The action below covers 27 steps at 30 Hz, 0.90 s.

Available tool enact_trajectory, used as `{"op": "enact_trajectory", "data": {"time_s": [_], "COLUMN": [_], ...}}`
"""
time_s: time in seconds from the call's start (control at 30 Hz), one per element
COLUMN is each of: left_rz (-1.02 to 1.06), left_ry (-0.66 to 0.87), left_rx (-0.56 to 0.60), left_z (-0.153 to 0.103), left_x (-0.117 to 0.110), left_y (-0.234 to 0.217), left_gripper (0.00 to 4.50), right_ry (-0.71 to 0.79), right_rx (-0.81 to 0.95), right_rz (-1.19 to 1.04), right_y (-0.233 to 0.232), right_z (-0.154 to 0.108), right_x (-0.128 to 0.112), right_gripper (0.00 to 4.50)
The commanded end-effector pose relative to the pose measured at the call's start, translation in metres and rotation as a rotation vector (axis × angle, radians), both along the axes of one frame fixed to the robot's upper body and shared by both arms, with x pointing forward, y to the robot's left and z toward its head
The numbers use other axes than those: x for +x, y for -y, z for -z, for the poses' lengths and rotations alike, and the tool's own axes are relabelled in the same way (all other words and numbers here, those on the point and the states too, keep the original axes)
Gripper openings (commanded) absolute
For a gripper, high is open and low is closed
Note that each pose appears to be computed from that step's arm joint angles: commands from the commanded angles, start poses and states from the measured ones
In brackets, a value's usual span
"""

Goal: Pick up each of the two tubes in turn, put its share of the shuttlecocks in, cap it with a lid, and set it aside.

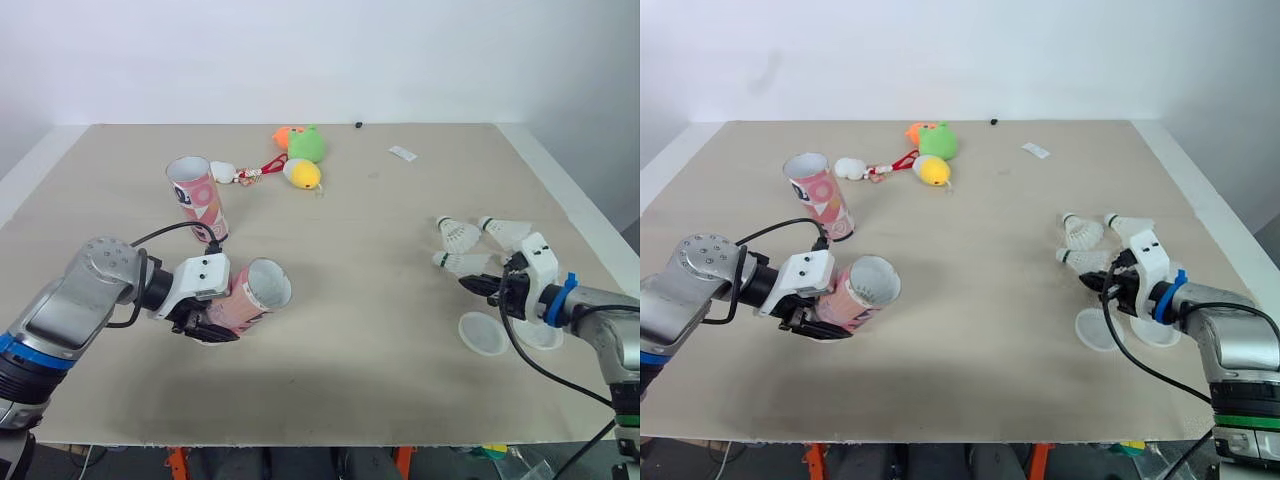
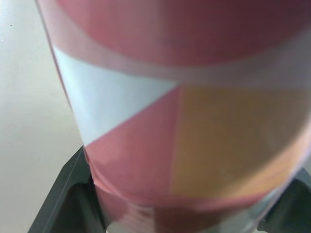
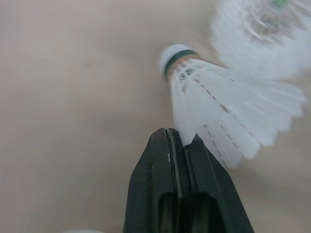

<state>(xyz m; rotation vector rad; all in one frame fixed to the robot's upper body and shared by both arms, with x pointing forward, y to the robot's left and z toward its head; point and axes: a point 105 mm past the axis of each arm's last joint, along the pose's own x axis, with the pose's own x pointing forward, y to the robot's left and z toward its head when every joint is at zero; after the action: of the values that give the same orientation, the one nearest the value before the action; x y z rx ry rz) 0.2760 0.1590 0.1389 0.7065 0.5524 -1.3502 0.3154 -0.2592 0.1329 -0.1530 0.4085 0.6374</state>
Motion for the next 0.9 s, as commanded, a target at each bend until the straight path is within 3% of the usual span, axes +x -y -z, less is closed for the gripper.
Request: {"op": "enact_trajectory", "data": {"time_s": [0.03, 0.17, 0.27, 0.4, 0.6, 0.9], "left_rz": [0.011, 0.012, 0.014, 0.019, 0.025, 0.010], "left_ry": [-0.026, -0.024, -0.022, -0.019, -0.012, -0.007], "left_rx": [0.007, 0.006, 0.006, 0.007, 0.007, 0.007], "left_z": [0.006, 0.005, 0.005, 0.004, 0.001, 0.000], "left_x": [-0.005, -0.004, -0.002, 0.001, 0.004, 0.002], "left_y": [0.002, 0.002, 0.002, 0.003, 0.005, 0.002], "left_gripper": [3.03, 3.03, 3.03, 3.03, 3.03, 3.03], "right_ry": [0.084, 0.130, 0.143, 0.216, 0.325, 0.340], "right_rx": [0.038, 0.062, 0.009, -0.071, -0.203, -0.302], "right_rz": [-0.166, -0.540, -0.698, -0.815, -0.896, -1.157], "right_y": [-0.028, -0.086, -0.111, -0.141, -0.189, -0.215], "right_z": [-0.032, -0.061, -0.068, -0.078, -0.091, -0.087], "right_x": [-0.014, -0.056, -0.070, -0.062, -0.024, -0.035], "right_gripper": [0.10, 0.10, 0.10, 0.10, 0.10, 0.10]}}
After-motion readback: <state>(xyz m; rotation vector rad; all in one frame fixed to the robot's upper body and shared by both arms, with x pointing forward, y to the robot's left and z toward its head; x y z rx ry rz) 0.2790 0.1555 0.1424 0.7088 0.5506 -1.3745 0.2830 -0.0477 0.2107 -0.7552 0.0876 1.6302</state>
